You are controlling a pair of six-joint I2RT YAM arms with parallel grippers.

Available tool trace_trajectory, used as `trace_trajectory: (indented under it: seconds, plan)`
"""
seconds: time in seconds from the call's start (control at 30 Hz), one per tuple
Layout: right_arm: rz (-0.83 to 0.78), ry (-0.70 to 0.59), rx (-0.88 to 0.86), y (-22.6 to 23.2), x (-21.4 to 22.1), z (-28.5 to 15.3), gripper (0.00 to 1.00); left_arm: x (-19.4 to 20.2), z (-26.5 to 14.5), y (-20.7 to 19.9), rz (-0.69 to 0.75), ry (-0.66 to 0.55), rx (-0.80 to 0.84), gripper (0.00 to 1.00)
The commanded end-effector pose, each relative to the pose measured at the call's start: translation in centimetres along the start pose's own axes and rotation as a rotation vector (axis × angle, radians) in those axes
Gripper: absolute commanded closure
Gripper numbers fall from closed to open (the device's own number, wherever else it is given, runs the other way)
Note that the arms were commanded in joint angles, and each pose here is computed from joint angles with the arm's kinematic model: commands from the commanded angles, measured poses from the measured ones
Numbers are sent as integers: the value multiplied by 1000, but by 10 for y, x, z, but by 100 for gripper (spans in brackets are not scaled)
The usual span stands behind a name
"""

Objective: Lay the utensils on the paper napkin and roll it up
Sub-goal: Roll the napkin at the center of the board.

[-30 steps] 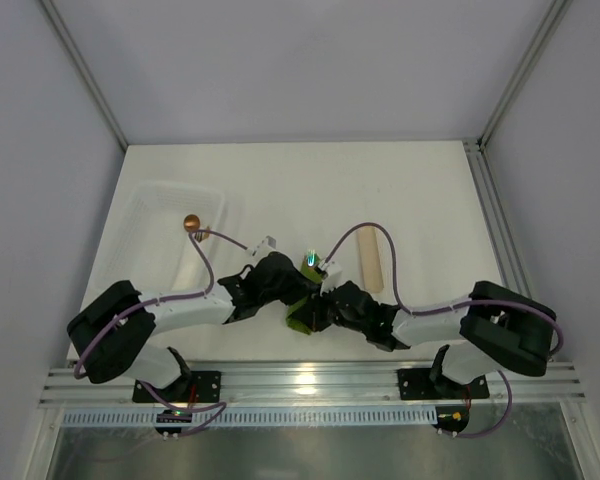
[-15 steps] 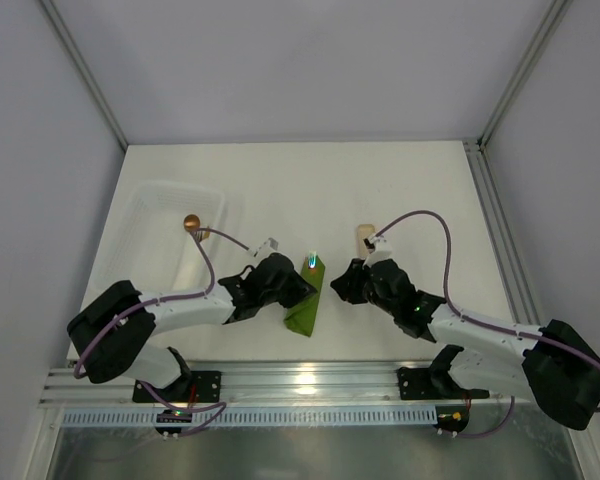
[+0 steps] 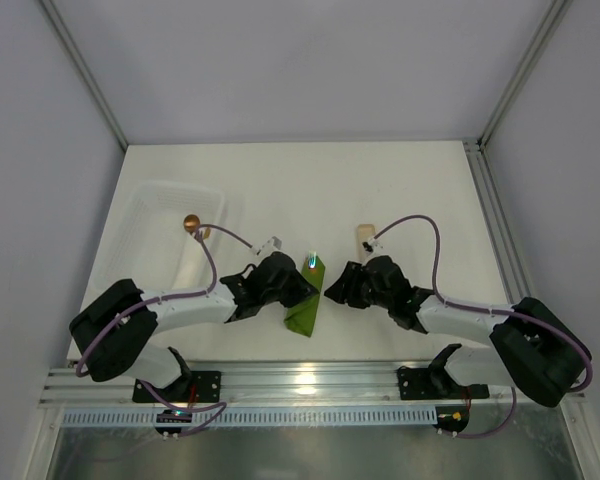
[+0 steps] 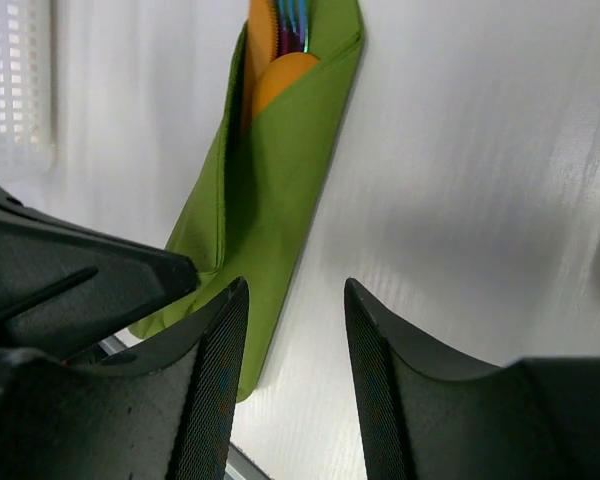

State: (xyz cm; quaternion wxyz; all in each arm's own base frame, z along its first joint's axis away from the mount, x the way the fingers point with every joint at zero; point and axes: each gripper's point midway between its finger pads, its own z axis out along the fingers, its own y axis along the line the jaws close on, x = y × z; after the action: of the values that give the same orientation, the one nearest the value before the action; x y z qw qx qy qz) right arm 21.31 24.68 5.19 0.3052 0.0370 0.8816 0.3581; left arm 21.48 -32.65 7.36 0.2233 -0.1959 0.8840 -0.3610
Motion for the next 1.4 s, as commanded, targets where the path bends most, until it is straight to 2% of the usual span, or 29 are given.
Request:
trace_trajectory:
  seconds: [0.0, 0.17, 0.33, 0.5, 0.73, 1.37]
  plan:
    - [105, 9, -37, 17, -13, 5, 52, 1, -3, -7, 42, 12, 12, 100]
    - [185, 15, -5, 17, -16, 5, 52, 3, -3, -3, 82, 20, 5, 100]
    - [182, 22, 3, 31, -31, 5, 49, 2, -6, 3, 152, 8, -20, 100]
    - [175, 107, 32, 38, -28, 14, 47, 0, -9, 1, 221, -5, -19, 100]
    - [178, 132, 53, 37, -26, 18, 47, -1, -13, -6, 275, -19, -14, 100]
    - [220, 231, -21, 47, -9, 34, 53, 0, -13, -17, 317, -33, 15, 100]
